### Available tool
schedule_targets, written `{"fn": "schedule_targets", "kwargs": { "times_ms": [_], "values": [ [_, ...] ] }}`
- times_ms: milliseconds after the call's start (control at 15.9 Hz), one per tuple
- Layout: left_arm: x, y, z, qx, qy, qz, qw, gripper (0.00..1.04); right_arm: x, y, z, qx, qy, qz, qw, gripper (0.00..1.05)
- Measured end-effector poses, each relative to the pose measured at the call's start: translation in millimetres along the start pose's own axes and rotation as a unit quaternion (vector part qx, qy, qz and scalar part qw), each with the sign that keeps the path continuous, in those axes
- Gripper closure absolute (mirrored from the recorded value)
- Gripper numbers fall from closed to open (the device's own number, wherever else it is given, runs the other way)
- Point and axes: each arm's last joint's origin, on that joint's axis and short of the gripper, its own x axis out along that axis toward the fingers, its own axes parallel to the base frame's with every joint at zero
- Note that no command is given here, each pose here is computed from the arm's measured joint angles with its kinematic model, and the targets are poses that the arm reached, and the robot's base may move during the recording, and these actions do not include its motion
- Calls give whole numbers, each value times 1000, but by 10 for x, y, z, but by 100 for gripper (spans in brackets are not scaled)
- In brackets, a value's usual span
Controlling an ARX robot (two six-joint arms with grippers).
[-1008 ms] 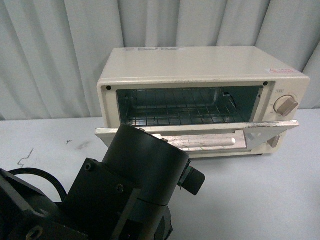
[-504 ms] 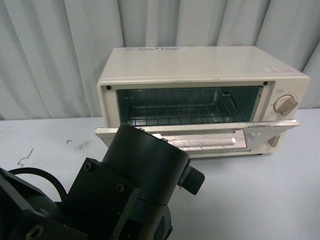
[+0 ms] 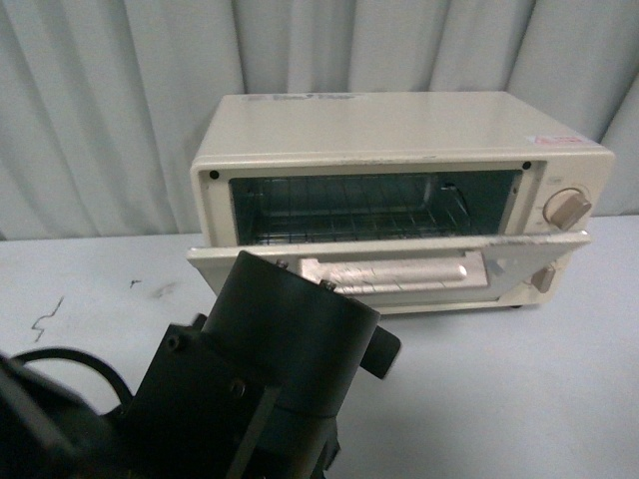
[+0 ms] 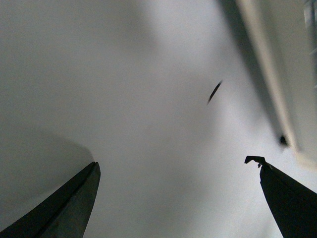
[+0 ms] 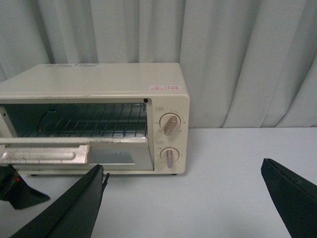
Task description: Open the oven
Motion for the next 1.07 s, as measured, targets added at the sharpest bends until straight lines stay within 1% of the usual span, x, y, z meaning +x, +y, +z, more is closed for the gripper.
{"fn": "schedule_targets", "kwargs": {
  "times_ms": [63,126,189,252,315,378,567,630,693,756,819,882,1008,1071],
  "values": [
    [-14,-1,2,-1,-44,-6,999,7,0,0,0,0,0,0,1000,6],
    [-46,-3,10,-1,-71,-11,997,7,0,0,0,0,0,0,1000,6],
    [-115,12,21,1,-71,-22,997,7,0,0,0,0,0,0,1000,6],
    [-337,34,42,27,-38,-38,998,7,0,0,0,0,0,0,1000,6],
    [-821,134,287,72,-29,-82,994,7,0,0,0,0,0,0,1000,6],
    [-1302,213,505,130,-89,-85,984,7,0,0,0,0,0,0,1000,6],
    [-1758,72,714,169,-161,-114,966,7,0,0,0,0,0,0,1000,6],
    [-1869,37,791,188,-262,-154,934,16,0,0,0,0,0,1,1000,6],
    [-2091,366,976,331,-366,-89,865,41,0,-1,-1,0,0,-2,1000,6],
    [-2221,490,1069,407,-389,-66,824,61,0,0,0,0,0,-1,1000,6],
    [-2242,603,1097,432,-387,-54,812,74,0,0,0,0,0,-1,1000,6],
    [-2246,705,1113,447,-382,-43,808,85,0,0,0,0,0,-1,1000,6],
    [-2287,811,1146,454,-385,-40,803,103,0,0,0,0,0,-1,1000,6],
    [-2310,839,1160,455,-388,-40,800,103,0,0,0,0,0,-1,1000,6]
  ]
}}
